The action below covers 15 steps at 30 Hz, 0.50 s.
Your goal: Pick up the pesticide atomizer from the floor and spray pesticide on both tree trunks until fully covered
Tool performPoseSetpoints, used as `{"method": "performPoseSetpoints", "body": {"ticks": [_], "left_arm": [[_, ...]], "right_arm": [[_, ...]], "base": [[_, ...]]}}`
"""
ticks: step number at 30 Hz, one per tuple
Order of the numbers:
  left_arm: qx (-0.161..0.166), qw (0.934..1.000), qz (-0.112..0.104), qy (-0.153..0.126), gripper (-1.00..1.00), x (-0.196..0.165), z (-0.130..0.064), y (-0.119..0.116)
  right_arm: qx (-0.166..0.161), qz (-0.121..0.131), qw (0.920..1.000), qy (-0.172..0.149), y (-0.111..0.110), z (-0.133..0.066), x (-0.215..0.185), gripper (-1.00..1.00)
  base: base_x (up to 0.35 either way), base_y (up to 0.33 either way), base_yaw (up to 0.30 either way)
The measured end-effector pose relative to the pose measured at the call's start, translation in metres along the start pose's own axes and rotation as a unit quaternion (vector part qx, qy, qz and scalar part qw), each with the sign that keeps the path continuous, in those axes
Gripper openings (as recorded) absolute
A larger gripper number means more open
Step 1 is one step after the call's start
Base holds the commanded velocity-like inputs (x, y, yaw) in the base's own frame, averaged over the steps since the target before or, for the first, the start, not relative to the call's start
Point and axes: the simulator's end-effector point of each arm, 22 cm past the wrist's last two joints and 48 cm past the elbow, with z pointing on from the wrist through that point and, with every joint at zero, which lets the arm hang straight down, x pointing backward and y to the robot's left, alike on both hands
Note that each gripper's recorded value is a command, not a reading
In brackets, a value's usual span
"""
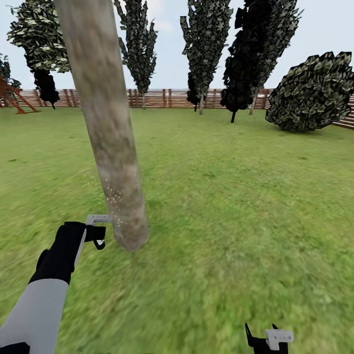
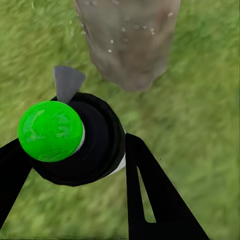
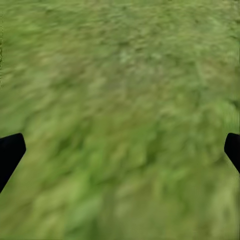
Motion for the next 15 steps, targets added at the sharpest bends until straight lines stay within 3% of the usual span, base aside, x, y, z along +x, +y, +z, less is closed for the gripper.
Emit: {"method": "performPoseSetpoints", "body": {"ticks": [6,11,15], "left_arm": [[-0.033,0.9994,0.002,0.013,-1.0,0.014,0.004,0.012],[-0.038,0.999,0.003,0.021,-1.0,0.025,0.007,0.014],[-0.037,0.9989,0.003,0.027,-1.0,0.034,0.009,0.012]], "right_arm": [[0.0,0.0,1.0,0.0,0.0,0.0,0.0,1.0],[-0.001,0.0,1.0,0.0,0.001,0.0,0.0,1.0],[0.0,0.0,1.0,0.0,0.0,0.0,0.0,1.0]], "base": [[0.082,-0.269,0.275],[0.157,-0.258,0.276],[0.051,-0.266,0.055]]}}
